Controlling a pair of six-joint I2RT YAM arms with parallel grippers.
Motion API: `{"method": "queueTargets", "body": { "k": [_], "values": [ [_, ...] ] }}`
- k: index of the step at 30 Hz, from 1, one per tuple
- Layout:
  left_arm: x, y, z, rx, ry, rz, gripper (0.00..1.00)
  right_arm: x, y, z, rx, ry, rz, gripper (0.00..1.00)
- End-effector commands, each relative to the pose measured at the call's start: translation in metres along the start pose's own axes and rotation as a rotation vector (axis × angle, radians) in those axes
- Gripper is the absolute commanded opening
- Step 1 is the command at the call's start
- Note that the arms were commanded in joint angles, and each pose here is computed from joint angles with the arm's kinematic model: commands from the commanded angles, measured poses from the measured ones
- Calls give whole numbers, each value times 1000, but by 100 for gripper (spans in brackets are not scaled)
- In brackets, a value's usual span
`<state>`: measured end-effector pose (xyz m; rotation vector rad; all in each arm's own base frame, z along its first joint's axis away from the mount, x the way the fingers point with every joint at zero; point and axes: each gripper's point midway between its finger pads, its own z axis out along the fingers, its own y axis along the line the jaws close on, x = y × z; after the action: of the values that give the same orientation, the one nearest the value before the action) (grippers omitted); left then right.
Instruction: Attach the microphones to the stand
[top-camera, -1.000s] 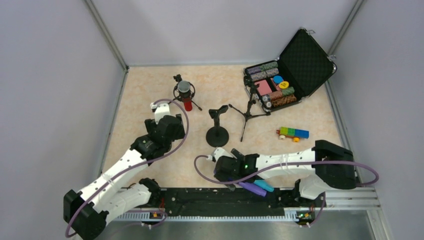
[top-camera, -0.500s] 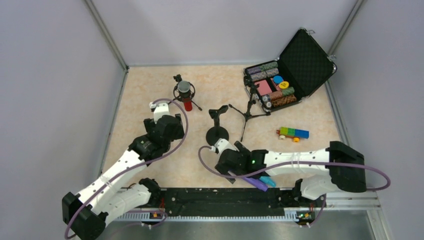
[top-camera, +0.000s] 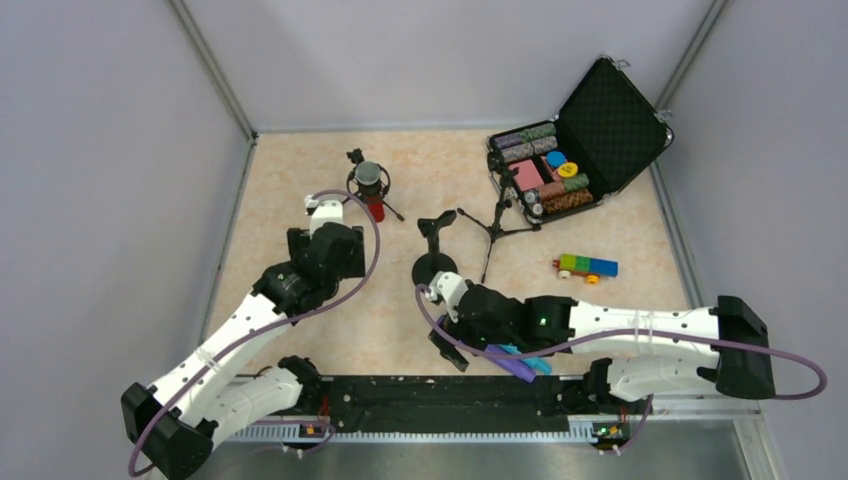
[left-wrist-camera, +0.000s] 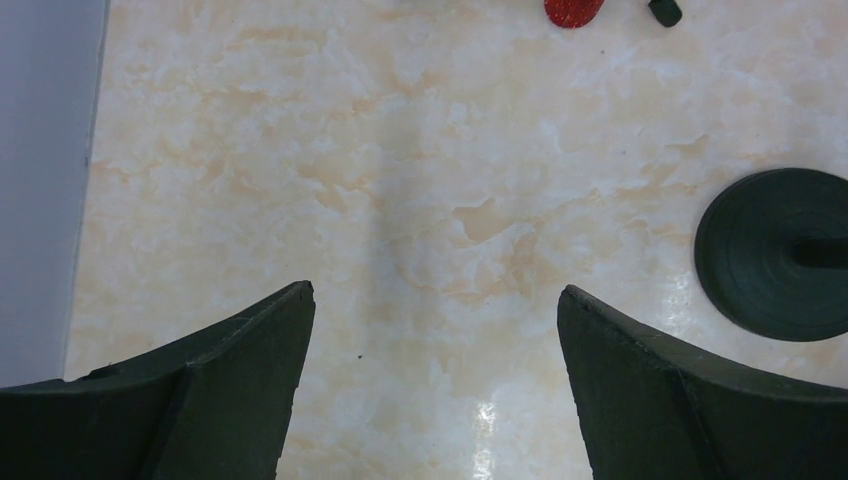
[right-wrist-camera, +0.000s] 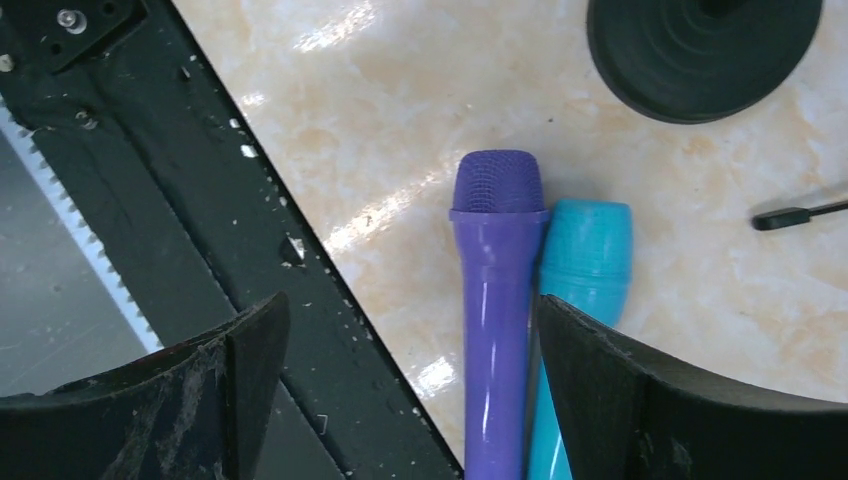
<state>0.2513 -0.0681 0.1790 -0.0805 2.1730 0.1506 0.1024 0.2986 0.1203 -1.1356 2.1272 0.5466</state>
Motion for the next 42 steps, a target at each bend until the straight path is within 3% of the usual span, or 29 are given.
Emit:
{"method": "queueTargets", "body": {
  "k": [1,10,13,21,30,42],
  "values": [
    [-1,5,-2,-14,17,72,95,8,15,7,-79,39,1,88],
    [-3,11,-1,-45,7,98,95,39,-9,24,67,150,10,78],
    [-3,13,-2,-51,2,94,95,47,-8,29,64,178,5,70],
    [-4,18,-3,-73,-6,91,95,74,-22,46,167,296,-3,69],
    [-5,19,-3,-81,-8,95,95,83,-21,55,182,341,-30,66],
    [-5,20,-4,-77,-13,89,95,83,-19,62,175,349,-55,13]
  ]
}}
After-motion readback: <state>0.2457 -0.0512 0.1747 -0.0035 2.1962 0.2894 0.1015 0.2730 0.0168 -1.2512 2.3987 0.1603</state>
